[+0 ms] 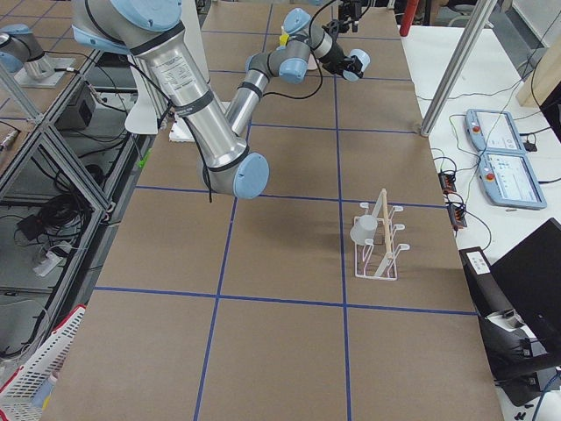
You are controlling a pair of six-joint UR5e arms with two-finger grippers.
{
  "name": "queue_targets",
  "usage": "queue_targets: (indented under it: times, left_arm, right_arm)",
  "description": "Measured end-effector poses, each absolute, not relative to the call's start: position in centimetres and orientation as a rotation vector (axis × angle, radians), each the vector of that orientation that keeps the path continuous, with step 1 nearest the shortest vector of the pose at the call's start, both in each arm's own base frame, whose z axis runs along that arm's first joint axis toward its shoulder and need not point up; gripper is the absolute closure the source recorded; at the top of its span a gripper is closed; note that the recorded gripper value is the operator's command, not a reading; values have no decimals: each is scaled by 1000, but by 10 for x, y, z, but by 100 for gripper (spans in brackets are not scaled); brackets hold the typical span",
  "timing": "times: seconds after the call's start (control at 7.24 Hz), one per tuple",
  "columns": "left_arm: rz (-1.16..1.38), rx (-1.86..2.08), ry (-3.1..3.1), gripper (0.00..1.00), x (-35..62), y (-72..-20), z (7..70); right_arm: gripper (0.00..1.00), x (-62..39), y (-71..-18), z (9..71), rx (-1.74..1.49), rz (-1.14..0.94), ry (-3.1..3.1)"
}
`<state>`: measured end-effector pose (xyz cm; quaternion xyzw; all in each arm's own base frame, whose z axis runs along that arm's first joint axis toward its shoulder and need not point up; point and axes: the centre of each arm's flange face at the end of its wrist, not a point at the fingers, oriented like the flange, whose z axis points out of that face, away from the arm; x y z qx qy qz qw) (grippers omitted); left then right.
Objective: Transfer IKEA cup to right arm and place on rack
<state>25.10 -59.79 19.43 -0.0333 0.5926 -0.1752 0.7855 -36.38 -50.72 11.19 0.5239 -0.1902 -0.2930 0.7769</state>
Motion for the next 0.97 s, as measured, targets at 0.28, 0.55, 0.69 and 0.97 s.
queue_targets:
  times: [0.28,0.55,0.69,0.97]
  left_arm:
    - [-352,-39,1236,0,250,-597,231]
    - [-338,-30,1223,0,248,-594,245]
    - [-336,-30,1220,0,248,-594,247]
    - [-337,-28,1218,0,248,-593,249]
  right_arm:
    - [61,-316,-537,128,1053,-829,-160]
    - [61,-257,-570,155,949,-1074,97]
    - [61,-228,-587,175,887,-1197,214]
    - [62,-189,-622,215,730,-1441,437]
